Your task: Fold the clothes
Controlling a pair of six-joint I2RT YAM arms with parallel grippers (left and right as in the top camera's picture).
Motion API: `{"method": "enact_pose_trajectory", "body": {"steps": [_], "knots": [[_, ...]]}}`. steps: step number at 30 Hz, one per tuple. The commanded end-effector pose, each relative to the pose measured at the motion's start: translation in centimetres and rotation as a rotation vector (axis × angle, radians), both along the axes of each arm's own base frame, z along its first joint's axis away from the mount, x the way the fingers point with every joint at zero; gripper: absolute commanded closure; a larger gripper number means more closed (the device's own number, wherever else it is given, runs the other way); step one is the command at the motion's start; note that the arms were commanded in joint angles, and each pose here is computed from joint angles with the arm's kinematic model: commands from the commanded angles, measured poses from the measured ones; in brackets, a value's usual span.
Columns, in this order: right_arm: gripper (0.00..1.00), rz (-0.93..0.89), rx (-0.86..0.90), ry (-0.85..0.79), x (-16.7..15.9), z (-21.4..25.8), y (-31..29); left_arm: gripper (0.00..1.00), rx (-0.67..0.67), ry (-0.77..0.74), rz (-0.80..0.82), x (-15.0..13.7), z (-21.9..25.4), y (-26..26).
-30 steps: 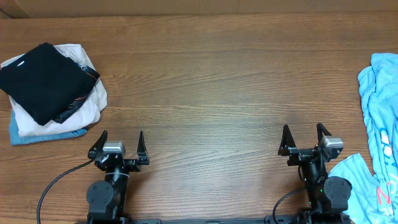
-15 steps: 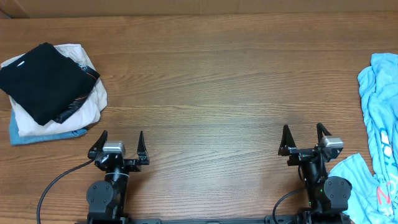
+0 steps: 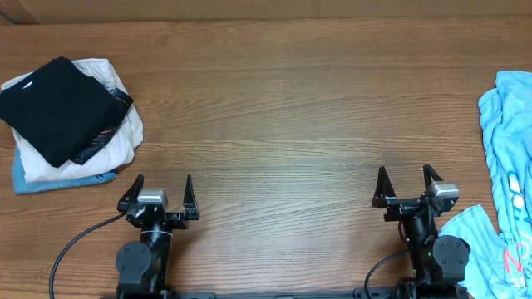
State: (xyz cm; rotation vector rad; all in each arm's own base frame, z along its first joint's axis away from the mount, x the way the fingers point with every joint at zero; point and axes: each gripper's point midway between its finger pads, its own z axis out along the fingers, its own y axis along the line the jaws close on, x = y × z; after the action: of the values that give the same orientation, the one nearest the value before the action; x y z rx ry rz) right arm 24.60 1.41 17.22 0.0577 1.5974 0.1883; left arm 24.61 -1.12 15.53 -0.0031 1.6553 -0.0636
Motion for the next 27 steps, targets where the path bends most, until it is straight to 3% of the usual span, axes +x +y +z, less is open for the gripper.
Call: {"method": "enact_pose_trajectory", "body": {"steps": [1,14,22,27], "knots": [[0.00,-0.004,-0.003,0.009,0.1,-0.5,-0.1,0.00,0.022,-0.007,-0.008,0.0,0.0,-0.1],[0.00,-0.004,-0.003,0.028,0.2,-0.9,-0.1,0.00,0.020,-0.007,-0.008,0.0,0.0,-0.1],[0.00,-0.031,0.070,0.033,-0.1,0.2,-0.5,0.00,-0.101,0.001,-0.023,-0.1,0.1,-0.5],[0.00,-0.034,0.075,0.054,-0.9,2.3,-0.5,0.00,-0.106,0.021,-0.050,-0.6,1.1,-0.9]]}}
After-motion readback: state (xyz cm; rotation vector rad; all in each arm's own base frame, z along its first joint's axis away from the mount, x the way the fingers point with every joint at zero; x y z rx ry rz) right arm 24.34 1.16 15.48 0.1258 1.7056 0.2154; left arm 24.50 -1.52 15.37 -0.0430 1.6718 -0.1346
